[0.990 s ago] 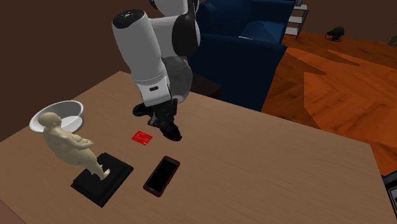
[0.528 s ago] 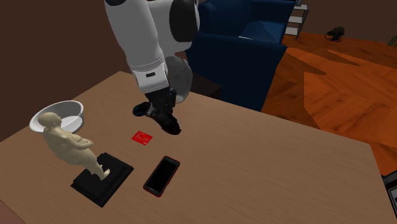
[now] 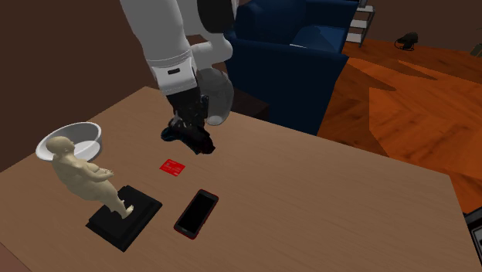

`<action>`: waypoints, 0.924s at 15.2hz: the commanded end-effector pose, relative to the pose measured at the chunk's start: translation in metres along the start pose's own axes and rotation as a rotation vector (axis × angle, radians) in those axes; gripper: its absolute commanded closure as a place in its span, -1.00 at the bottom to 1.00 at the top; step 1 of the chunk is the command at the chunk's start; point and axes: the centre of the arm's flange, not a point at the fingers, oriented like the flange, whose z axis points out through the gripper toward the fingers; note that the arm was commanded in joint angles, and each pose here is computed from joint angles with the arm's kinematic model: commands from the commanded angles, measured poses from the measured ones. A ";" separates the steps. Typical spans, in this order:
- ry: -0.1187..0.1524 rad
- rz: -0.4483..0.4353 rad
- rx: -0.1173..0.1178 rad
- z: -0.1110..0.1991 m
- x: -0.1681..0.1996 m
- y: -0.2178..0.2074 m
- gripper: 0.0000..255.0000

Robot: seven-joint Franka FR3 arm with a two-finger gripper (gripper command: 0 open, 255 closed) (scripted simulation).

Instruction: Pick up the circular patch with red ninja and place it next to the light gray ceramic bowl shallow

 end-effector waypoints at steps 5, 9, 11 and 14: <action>0.000 0.000 0.000 -0.010 -0.073 -0.016 1.00; 0.000 0.000 0.000 -0.016 -0.125 -0.028 1.00; 0.000 0.000 0.000 -0.019 -0.150 -0.034 1.00; 0.000 0.000 0.000 -0.024 -0.188 -0.043 1.00</action>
